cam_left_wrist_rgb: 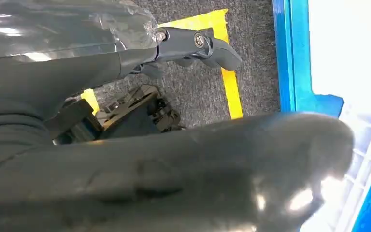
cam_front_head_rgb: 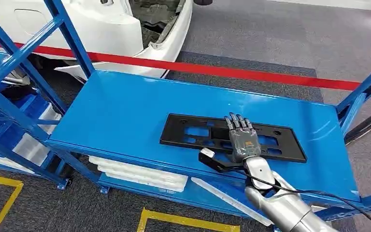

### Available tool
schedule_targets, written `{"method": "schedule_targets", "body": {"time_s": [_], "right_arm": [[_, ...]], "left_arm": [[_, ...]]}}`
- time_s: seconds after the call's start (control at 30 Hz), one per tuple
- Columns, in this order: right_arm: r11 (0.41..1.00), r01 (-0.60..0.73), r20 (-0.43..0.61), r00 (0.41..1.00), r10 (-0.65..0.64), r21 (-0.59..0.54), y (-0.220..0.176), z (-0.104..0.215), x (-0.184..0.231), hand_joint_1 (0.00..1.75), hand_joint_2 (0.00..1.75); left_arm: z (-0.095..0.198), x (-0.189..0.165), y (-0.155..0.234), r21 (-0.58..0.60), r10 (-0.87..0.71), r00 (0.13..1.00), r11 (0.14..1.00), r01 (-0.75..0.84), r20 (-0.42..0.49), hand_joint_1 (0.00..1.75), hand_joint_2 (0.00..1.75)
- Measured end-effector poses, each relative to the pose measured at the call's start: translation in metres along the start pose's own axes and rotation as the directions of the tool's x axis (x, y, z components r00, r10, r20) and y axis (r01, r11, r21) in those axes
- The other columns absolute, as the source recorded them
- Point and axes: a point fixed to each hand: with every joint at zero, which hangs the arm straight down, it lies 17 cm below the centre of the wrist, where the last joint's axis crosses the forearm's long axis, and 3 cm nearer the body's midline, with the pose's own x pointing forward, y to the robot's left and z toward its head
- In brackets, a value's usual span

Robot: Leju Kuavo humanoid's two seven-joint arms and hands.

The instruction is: Take the parts from the cabinet and place them on the table.

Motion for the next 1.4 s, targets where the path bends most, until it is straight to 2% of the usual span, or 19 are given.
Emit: {"method": "schedule_targets", "body": {"time_s": [0.13,0.17,0.73,1.2,1.4], "right_arm": [[1.000,0.007,-0.002,1.000,-0.007,0.009,0.006,-0.001,-0.003,0.00,1.75],[1.000,0.020,-0.001,1.000,-0.020,0.021,0.011,-0.003,-0.004,1.75,1.75],[0.998,0.055,-0.023,0.998,-0.055,0.030,0.023,0.003,-0.011,1.75,1.75],[0.991,0.099,-0.043,0.994,-0.103,-0.085,0.001,0.006,-0.019,1.75,1.75],[0.966,0.116,-0.027,0.992,-0.126,-0.233,-0.037,0.012,-0.017,1.75,1.75]], "left_arm": [[0.000,0.000,0.000,0.002,0.001,1.000,1.000,-0.001,-0.001,0.00,0.00],[0.000,0.000,0.000,0.002,0.001,1.000,1.000,-0.001,-0.001,0.00,0.00],[0.000,0.000,0.000,0.002,0.002,1.000,1.000,-0.002,0.002,0.00,0.00],[0.000,0.000,0.000,0.003,0.011,1.000,1.000,-0.011,0.004,0.00,0.00],[0.001,-0.003,0.001,0.009,0.015,1.000,1.000,-0.015,-0.002,0.00,0.00]]}}
